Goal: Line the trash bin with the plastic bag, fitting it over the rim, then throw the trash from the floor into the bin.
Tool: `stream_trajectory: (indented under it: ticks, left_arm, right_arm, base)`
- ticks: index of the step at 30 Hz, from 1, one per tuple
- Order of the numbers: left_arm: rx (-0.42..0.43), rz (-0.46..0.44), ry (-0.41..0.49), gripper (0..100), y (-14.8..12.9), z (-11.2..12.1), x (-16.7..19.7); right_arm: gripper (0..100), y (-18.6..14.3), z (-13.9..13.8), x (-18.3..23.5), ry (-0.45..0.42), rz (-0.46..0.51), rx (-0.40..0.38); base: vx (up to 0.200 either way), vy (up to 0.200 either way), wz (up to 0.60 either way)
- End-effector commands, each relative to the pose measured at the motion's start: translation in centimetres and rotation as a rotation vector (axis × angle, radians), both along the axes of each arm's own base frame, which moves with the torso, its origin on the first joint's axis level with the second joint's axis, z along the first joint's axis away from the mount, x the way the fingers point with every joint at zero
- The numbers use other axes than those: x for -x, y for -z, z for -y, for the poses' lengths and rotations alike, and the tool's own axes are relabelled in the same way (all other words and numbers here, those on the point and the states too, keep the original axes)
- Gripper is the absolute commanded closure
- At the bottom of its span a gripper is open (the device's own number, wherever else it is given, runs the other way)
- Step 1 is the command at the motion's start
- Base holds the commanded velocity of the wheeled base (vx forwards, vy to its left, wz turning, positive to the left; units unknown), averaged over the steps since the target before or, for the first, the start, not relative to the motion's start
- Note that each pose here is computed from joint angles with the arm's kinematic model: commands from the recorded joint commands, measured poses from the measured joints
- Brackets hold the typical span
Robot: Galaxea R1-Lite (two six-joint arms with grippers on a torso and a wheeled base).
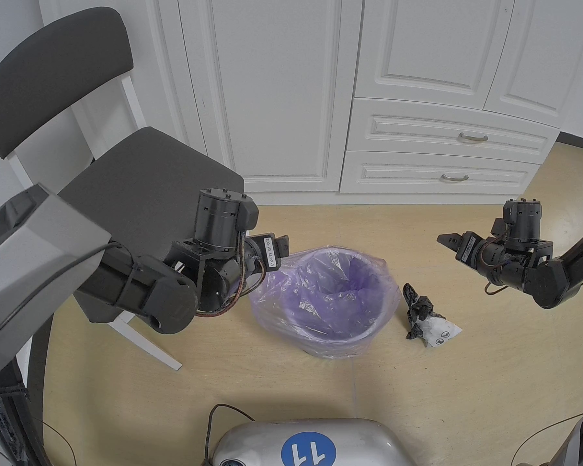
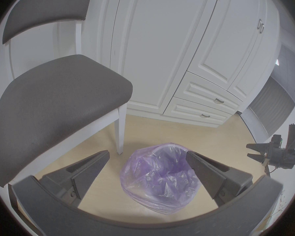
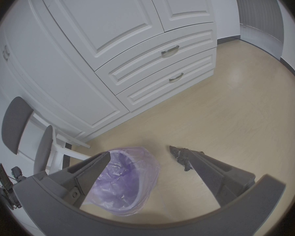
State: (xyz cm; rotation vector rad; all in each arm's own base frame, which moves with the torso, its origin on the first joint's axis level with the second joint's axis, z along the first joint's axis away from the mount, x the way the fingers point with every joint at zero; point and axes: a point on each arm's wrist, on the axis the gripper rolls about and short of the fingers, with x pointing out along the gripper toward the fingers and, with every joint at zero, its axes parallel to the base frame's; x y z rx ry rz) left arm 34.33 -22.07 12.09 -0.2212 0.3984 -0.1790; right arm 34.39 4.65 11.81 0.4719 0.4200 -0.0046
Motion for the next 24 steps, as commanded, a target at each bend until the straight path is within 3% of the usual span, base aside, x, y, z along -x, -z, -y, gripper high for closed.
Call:
stream_trajectory:
  ticks: [1,8,17,24]
  left_arm:
    - [0.008,0.017,-0.004,0,-1.0,-0.5,0.4]
    - [0.008,0.012,-0.018,0,-0.8,-1.2,-0.3]
    - [-0.054,0.009,-0.014,0,0.5,-1.3,-1.6]
    - [-0.043,-0.003,0.019,0,0.8,-1.6,-2.0]
  right_arm:
    - [0,-0.4,0.3,0.3,-0.001,0.009,-0.005]
    - [0,0.5,0.6,-0.3,-0.005,-0.012,0.02]
    - [0,1.7,0.8,-0.7,-0.017,-0.035,0.067]
    - [0,0.3,0.6,0.1,-0.025,-0.003,0.069]
  base:
    - [0.0,0.0,0.0]
    - [0.0,0.0,0.0]
    - [0.0,0.0,0.0]
    - [0.0,0.0,0.0]
